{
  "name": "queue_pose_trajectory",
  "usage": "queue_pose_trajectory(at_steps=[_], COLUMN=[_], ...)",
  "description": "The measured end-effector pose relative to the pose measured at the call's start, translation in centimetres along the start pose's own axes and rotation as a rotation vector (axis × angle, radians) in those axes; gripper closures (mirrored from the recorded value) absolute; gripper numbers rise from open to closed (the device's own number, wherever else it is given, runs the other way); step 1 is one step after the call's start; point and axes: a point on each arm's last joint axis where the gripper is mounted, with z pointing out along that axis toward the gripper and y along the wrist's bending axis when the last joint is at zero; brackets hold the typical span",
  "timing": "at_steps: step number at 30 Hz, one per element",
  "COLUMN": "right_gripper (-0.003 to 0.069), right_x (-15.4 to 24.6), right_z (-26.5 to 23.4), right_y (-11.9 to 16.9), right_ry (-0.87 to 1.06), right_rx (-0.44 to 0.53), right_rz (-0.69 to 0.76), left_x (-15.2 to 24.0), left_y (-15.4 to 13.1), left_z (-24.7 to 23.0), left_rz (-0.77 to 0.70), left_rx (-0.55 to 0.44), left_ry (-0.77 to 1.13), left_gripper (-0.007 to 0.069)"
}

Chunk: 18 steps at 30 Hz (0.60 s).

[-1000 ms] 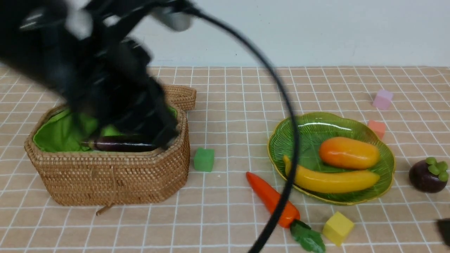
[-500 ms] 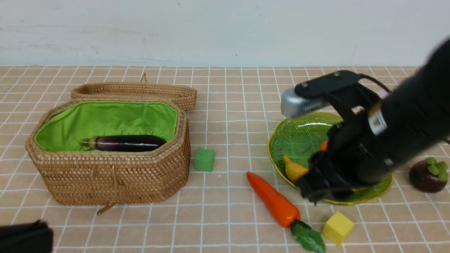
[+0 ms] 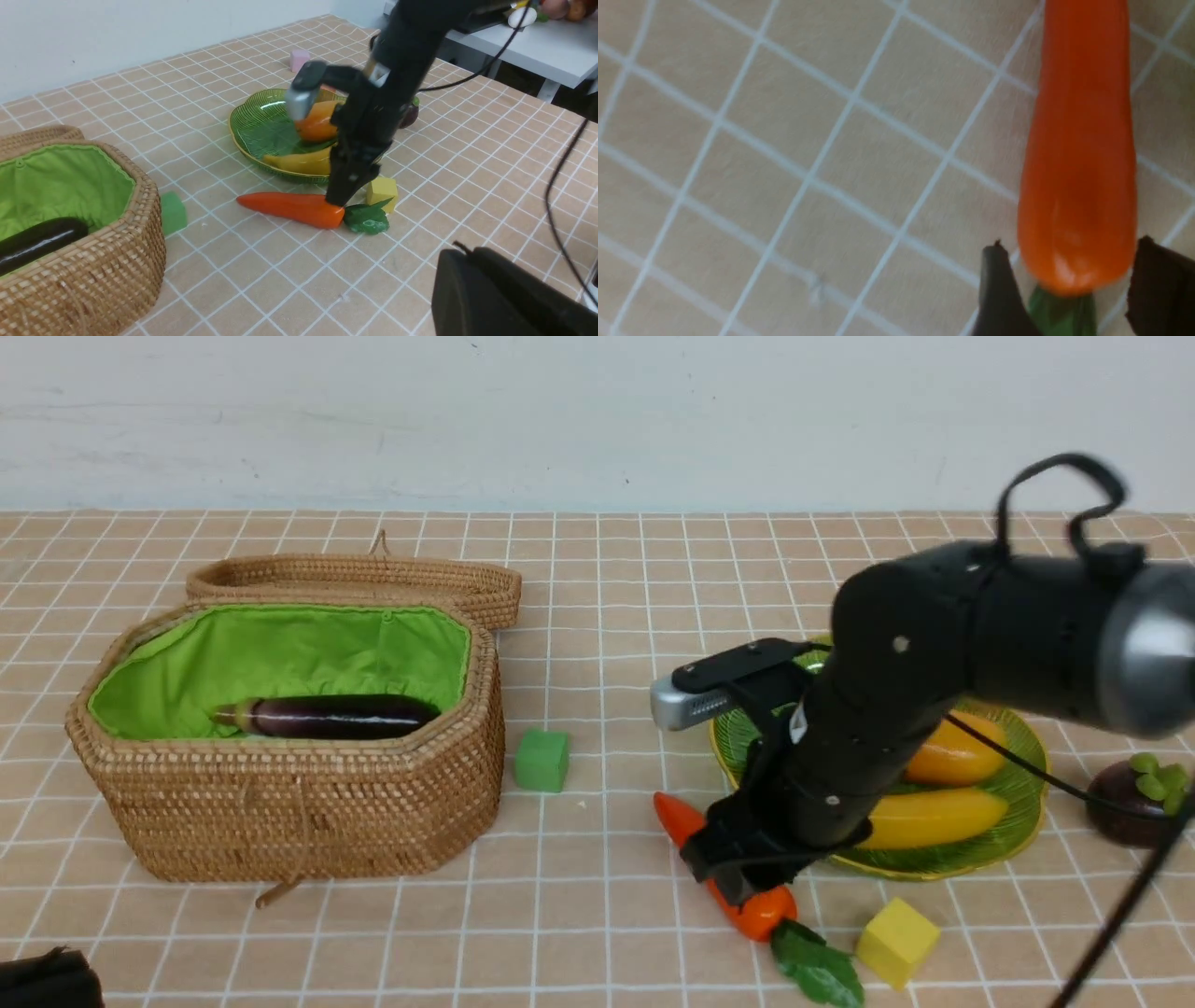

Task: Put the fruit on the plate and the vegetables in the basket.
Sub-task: Take a daikon with your right arm and place it on the basket on the left.

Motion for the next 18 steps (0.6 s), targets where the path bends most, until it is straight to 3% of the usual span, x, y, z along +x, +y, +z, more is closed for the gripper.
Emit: queue_pose_trajectory(at_steps=[3, 9, 18], right_gripper=[0.0211, 0.0202, 0.0268], right_x=[-0.8, -1.1, -1.2], right_z=[1.3, 3.7, 6.0], right_y=[-0.5, -0.7, -0.9], right_ry=[0.003, 0.042, 0.085], right_rx=[0.038, 0.045, 0.039], right_rz=[-0.031, -0.034, -0.024], left_x=[0.0, 0.0, 0.1], left_y=[0.0, 0.0, 0.0], left_z=[0.0, 0.0, 0.0], left_rz=[0.000, 0.000, 0.000], left_rx=[0.000, 0.000, 0.002], left_ry=[0.000, 0.000, 0.011], left_gripper=[0.0638, 0.0638, 0.0638])
